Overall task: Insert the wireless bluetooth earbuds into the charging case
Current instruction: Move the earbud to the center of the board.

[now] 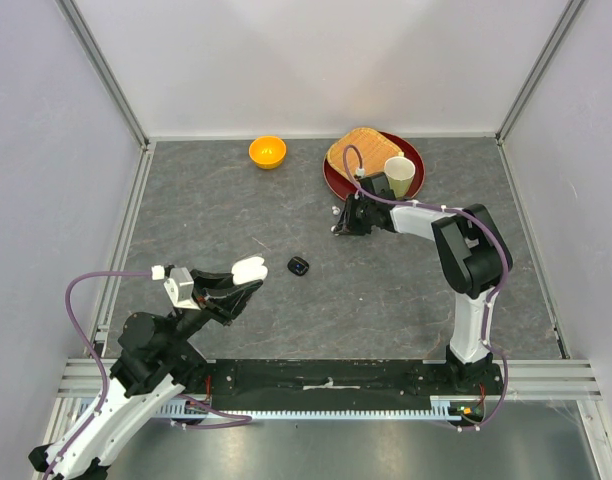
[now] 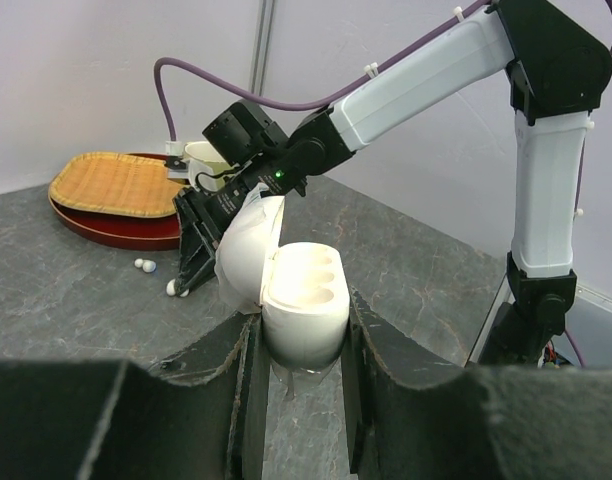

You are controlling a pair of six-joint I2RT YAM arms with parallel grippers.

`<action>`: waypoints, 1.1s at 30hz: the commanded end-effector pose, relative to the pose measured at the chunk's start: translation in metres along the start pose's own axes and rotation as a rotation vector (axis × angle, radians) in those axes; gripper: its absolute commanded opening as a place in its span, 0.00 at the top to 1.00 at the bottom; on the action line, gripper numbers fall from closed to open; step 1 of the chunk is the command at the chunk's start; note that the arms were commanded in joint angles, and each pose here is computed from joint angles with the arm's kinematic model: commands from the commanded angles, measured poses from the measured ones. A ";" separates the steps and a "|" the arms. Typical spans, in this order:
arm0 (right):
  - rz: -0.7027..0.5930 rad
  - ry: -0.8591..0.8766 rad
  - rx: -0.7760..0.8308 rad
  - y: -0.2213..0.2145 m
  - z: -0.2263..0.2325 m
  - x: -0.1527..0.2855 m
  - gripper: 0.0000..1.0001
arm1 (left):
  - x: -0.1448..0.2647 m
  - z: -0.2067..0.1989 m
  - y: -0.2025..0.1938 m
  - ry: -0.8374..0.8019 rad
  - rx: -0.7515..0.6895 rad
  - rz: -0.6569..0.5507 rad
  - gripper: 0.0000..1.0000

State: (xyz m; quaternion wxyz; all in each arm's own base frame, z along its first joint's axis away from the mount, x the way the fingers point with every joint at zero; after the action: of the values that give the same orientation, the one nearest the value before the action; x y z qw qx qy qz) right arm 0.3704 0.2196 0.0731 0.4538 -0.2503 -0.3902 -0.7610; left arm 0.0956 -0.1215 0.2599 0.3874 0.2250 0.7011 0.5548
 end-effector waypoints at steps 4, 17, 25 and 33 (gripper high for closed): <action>-0.007 -0.025 0.053 0.006 0.000 -0.007 0.68 | 0.007 -0.003 0.015 -0.006 -0.013 -0.085 0.98; 0.008 -0.010 0.063 0.005 0.001 -0.010 0.72 | 0.007 -0.001 0.011 0.002 -0.012 -0.074 0.98; 0.003 -0.010 0.038 0.001 -0.001 -0.006 0.79 | 0.007 0.000 0.015 0.012 -0.028 -0.083 0.98; -0.009 0.078 -0.048 -0.009 0.010 0.012 0.82 | 0.008 -0.002 0.018 0.006 -0.016 -0.091 0.98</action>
State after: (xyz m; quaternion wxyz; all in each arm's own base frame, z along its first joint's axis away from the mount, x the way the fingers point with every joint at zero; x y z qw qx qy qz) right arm 0.3700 0.2243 0.0721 0.4610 -0.2356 -0.3809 -0.7660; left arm 0.0963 -0.1215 0.2572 0.3817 0.2277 0.7014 0.5572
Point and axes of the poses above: each gripper's point midway between its finger pads, its own x axis back along the fingers, its own z axis along the line the jaws close on, y = z × x, the point moved 7 cm from there along x, back along the fingers, and after that the axes turned 7 degrees about -x, right-handed, at the moved point
